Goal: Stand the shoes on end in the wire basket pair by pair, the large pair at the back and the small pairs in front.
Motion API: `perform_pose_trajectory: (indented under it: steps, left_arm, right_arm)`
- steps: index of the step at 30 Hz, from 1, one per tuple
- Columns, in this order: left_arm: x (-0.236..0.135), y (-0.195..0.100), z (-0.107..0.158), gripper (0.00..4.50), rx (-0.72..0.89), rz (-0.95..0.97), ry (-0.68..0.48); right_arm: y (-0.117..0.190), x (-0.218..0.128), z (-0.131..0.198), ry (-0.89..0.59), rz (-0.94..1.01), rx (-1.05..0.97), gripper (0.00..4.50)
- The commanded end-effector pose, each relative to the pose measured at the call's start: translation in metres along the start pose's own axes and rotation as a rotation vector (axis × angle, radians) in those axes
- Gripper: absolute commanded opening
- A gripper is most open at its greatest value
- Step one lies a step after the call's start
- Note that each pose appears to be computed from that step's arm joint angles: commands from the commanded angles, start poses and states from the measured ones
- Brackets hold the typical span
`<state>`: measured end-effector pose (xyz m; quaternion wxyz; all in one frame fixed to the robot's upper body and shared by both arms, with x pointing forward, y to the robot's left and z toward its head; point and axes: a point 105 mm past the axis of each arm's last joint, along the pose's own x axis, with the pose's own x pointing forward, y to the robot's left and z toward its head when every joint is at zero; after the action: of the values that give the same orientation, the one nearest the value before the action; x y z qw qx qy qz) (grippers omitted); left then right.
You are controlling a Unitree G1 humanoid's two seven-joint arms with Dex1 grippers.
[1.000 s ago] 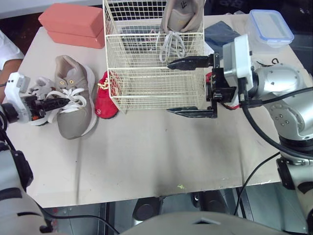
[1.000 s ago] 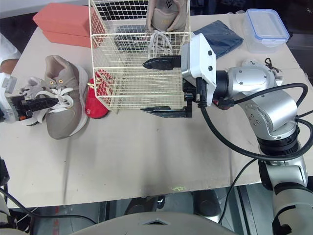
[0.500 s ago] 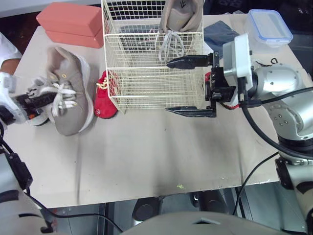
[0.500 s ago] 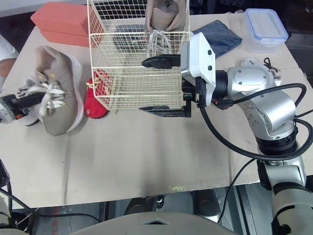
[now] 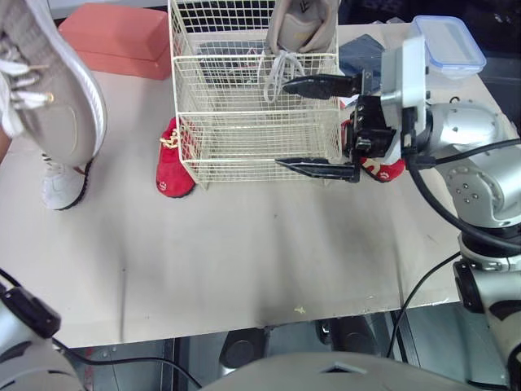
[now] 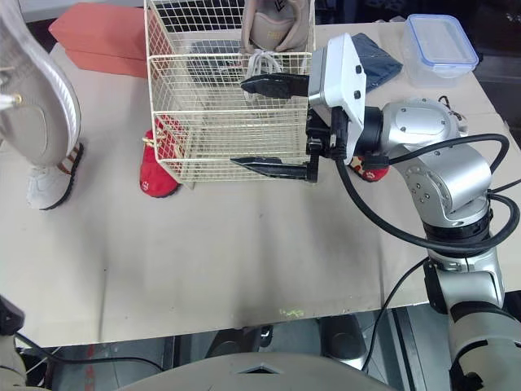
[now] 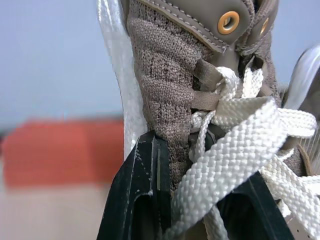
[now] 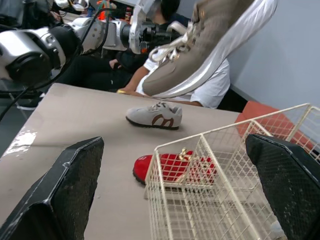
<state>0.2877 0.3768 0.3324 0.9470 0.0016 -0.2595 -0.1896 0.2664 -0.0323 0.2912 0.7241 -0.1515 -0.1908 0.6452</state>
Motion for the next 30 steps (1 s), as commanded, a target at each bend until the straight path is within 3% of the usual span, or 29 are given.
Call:
perform_pose_trajectory:
  steps: [1,4,11,18,30]
  left_arm:
    - [0.036,-0.032,0.057,0.56,0.161,-0.017,-0.27]
    - [0.065,-0.058,0.064,0.56,0.188,0.0,-0.409]
    - [0.126,-0.113,0.048,0.56,0.245,-0.012,-0.514]
    - [0.152,-0.127,0.02,0.56,0.307,-0.018,-0.519]
    - [0.162,-0.134,-0.049,0.56,0.346,0.025,-0.382]
  right_arm:
    - [-0.017,-0.006,0.025,-0.089,-0.121,-0.08,4.5]
    - [-0.029,-0.012,0.032,-0.127,-0.217,-0.096,4.5]
    - [-0.033,-0.021,0.031,-0.116,-0.304,-0.099,4.5]
    - [-0.035,-0.027,0.03,-0.101,-0.365,-0.097,4.5]
    - [-0.042,-0.033,0.027,-0.068,-0.441,-0.075,4.5]
